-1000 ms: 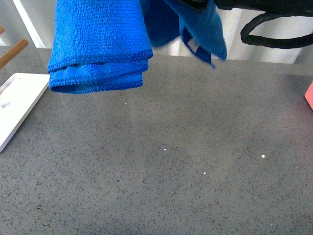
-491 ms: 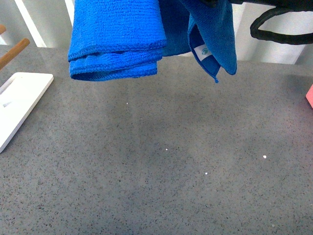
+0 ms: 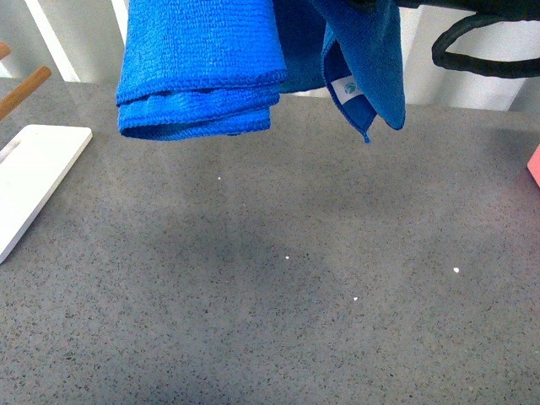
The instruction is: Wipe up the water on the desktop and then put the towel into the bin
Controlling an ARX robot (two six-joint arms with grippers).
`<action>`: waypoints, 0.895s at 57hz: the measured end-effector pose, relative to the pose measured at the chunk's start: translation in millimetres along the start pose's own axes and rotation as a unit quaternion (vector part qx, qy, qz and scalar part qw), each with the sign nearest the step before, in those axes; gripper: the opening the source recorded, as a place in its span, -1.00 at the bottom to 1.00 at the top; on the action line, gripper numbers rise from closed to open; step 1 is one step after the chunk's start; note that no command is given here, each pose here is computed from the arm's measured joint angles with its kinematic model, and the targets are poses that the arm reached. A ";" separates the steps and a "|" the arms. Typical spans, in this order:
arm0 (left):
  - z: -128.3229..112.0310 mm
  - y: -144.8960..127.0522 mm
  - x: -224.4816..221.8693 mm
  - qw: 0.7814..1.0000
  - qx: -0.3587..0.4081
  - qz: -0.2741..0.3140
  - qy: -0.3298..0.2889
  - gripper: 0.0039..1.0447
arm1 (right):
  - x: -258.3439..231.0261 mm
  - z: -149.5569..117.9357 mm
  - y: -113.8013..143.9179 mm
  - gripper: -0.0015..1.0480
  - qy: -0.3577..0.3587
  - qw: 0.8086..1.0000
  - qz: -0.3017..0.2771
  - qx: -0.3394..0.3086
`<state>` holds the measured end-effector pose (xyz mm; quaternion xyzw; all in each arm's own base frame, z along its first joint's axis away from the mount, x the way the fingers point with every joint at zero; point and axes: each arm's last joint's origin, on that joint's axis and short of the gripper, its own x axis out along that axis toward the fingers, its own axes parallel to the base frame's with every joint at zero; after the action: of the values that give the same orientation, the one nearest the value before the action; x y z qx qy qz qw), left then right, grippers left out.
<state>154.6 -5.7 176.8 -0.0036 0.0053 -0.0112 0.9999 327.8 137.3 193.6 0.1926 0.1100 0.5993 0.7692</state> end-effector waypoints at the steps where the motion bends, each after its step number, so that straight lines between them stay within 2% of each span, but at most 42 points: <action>1: -0.6 1.4 -1.4 1.000 0.000 0.001 0.000 -0.94 | -0.1 -0.4 0.0 -0.89 0.001 1.000 0.000 0.001; 10: -9.0 5.2 -12.8 1.000 0.000 0.012 -0.007 -0.94 | -0.5 -0.8 -0.6 -0.89 0.001 1.000 -0.003 0.001; 51: -2.7 4.6 -39.4 1.000 0.000 0.010 -0.018 -0.94 | -3.9 -3.2 -3.6 -0.89 0.005 1.000 -0.019 0.008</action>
<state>115.3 -0.3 174.5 -0.0037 -0.0127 -0.0010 0.9999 328.7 133.3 189.0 0.1932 0.1221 0.5847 0.7784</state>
